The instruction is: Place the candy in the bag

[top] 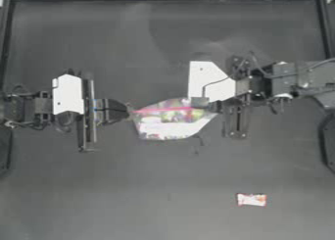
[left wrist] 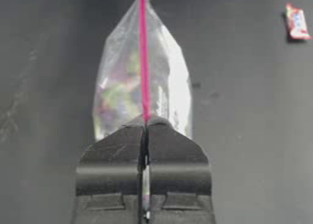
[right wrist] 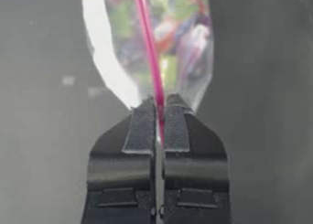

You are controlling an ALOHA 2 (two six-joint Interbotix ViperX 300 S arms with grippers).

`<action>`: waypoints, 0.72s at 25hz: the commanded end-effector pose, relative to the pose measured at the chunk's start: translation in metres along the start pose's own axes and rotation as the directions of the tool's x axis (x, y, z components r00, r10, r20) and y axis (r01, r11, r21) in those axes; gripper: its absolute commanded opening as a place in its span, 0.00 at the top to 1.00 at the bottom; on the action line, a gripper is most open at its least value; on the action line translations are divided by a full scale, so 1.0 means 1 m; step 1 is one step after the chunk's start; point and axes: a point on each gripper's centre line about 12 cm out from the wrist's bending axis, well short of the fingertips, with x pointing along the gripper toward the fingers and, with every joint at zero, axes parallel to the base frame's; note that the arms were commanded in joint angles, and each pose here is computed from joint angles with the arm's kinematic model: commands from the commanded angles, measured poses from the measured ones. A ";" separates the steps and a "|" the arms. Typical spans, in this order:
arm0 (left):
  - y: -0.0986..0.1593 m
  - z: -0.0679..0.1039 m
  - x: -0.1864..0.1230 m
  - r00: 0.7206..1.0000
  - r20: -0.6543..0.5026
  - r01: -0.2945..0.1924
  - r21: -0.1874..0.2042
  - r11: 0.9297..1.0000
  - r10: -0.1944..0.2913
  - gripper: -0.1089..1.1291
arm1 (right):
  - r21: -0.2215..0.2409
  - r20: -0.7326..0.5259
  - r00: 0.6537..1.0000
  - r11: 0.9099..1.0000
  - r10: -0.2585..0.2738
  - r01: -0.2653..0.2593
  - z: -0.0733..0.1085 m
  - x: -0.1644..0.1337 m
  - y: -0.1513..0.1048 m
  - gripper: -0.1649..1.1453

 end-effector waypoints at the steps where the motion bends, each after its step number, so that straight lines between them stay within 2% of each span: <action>1: 0.001 0.013 -0.006 0.999 0.046 -0.002 0.004 1.000 0.002 0.88 | 0.030 0.025 1.000 0.999 -0.011 0.010 -0.006 -0.013 -0.006 0.84; 7: 0.001 0.014 -0.007 0.999 0.050 -0.005 0.000 1.000 0.005 0.88 | 0.062 0.035 0.999 0.998 -0.034 0.032 -0.022 -0.015 -0.009 0.84; 13: 0.001 0.014 -0.007 0.999 0.049 -0.004 0.001 1.000 0.004 0.88 | 0.083 0.041 0.999 0.996 -0.034 0.030 -0.034 -0.017 -0.009 0.84; 18: 0.003 0.013 -0.006 0.999 0.045 -0.009 -0.003 1.000 0.009 0.88 | 0.087 0.052 0.998 0.996 -0.031 0.027 -0.035 -0.016 -0.008 0.84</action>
